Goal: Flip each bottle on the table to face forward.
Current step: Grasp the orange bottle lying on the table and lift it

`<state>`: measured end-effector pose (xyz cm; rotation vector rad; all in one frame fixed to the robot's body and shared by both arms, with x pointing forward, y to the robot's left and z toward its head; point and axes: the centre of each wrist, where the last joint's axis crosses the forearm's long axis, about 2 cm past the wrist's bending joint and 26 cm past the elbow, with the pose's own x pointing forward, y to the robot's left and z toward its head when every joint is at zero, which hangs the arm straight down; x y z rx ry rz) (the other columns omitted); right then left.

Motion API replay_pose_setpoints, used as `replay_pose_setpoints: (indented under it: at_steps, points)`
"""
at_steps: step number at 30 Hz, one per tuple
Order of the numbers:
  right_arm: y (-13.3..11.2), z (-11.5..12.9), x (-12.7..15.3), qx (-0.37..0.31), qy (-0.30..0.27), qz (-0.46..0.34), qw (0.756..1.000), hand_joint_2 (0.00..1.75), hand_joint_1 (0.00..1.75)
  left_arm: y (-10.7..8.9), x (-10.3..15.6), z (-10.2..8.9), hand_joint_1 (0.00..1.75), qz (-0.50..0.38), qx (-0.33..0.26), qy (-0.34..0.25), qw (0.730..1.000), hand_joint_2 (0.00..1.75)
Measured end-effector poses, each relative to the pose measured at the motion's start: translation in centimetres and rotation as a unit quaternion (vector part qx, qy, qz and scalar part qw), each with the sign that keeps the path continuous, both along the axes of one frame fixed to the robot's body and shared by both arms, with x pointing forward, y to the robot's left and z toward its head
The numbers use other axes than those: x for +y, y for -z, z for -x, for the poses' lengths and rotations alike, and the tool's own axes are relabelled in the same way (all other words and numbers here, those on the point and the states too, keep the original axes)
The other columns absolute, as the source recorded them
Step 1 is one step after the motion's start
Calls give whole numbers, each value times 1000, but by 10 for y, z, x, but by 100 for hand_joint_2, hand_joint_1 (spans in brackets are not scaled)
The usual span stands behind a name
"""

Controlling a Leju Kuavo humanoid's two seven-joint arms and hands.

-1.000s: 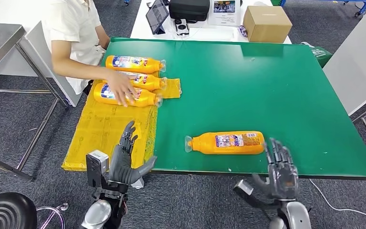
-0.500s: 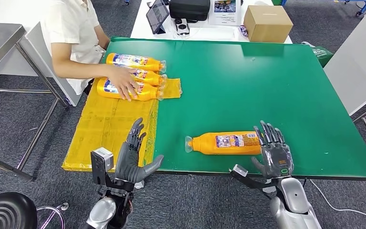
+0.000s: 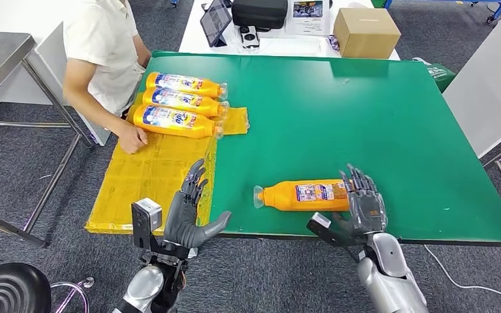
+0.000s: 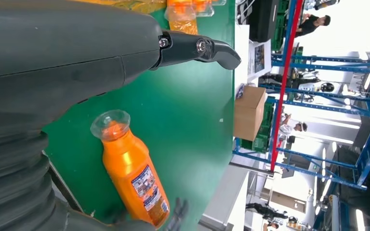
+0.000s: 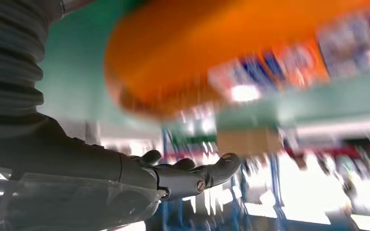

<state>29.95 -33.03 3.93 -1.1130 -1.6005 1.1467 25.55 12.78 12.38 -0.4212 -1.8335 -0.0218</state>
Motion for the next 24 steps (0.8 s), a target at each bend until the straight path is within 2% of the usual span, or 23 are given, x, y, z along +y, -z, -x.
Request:
replay_pose_setpoints:
  at_steps: [9,18,19,22,23,24]
  points:
    - [7,-16,-5,51,0,-18,999,175,0,1,-4,-3,0,2,10,16,1000,175]
    - [8,-21,-2,53,-10,-4,999,175,0,1,-6,-4,0,6,17,24,1000,175]
    - [8,-22,-2,54,-12,-1,998,175,36,2,-6,-4,0,5,17,26,1000,175]
    - [8,-23,-1,62,-19,3,998,175,167,2,-7,-4,0,6,18,29,999,175]
    - [9,-23,0,70,-21,1,997,175,175,2,-8,-4,0,6,19,30,999,175]
    - [9,-23,0,79,-23,-1,997,175,175,1,-8,-5,0,7,19,32,999,175]
